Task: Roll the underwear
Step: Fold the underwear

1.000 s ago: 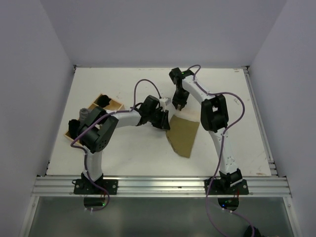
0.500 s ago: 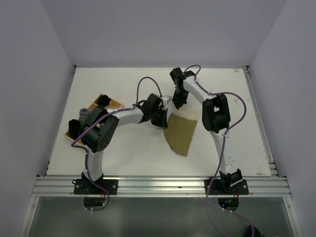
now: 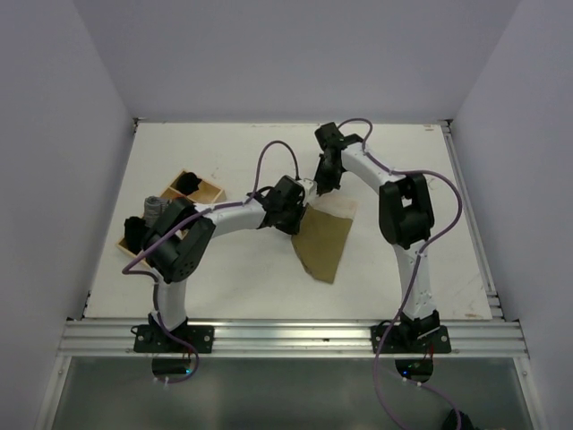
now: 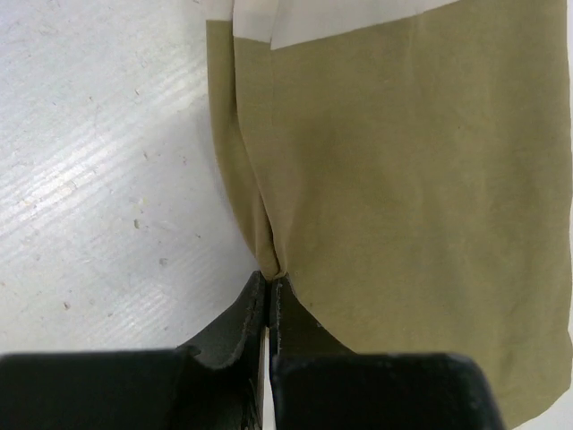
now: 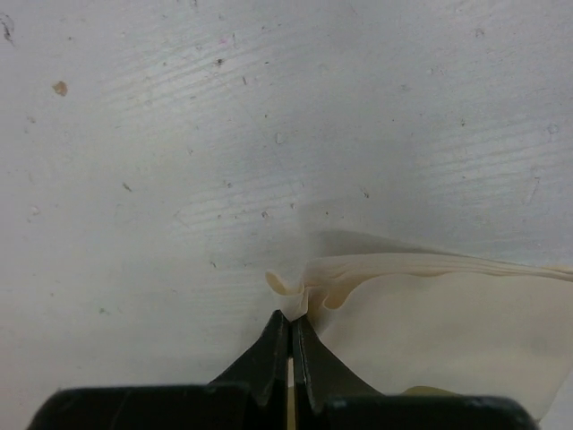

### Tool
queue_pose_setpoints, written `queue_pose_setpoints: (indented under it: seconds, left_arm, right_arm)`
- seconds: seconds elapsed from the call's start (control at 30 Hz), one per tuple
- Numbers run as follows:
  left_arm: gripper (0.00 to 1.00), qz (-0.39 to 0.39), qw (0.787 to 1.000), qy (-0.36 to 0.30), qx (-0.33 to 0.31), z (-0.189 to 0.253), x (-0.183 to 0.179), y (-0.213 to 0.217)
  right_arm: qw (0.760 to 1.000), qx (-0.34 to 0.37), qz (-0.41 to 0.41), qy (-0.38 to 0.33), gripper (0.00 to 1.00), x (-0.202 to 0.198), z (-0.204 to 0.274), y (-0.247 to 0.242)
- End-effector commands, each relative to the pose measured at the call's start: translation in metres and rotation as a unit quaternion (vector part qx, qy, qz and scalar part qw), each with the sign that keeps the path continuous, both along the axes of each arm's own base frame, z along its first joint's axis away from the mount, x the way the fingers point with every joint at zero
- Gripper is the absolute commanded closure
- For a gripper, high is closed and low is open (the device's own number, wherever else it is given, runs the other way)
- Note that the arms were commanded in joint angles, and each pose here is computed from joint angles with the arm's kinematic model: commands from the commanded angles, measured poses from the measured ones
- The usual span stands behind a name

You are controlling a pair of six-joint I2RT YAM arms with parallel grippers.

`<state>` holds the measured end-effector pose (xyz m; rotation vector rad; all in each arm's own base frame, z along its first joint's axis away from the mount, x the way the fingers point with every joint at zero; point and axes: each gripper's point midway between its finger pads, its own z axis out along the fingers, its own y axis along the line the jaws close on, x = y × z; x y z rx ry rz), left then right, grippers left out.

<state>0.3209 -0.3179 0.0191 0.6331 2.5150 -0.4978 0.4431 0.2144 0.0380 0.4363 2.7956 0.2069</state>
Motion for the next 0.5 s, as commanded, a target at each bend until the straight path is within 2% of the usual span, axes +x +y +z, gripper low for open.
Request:
queue_pose_setpoints:
  seconds: [0.0,0.47]
  left_arm:
    - [1.0,0.004,0.997,-0.067,0.025,0.035,0.011,-0.005]
    - [1.0,-0.007,0.994,-0.102,0.025,0.061,0.003,-0.024]
  right_arm:
    - [0.996,0.044,0.011,-0.073,1.0,0.022,0.041,0.006]
    - [0.992,0.08,0.017,-0.094,1.0,0.018,0.045,-0.006]
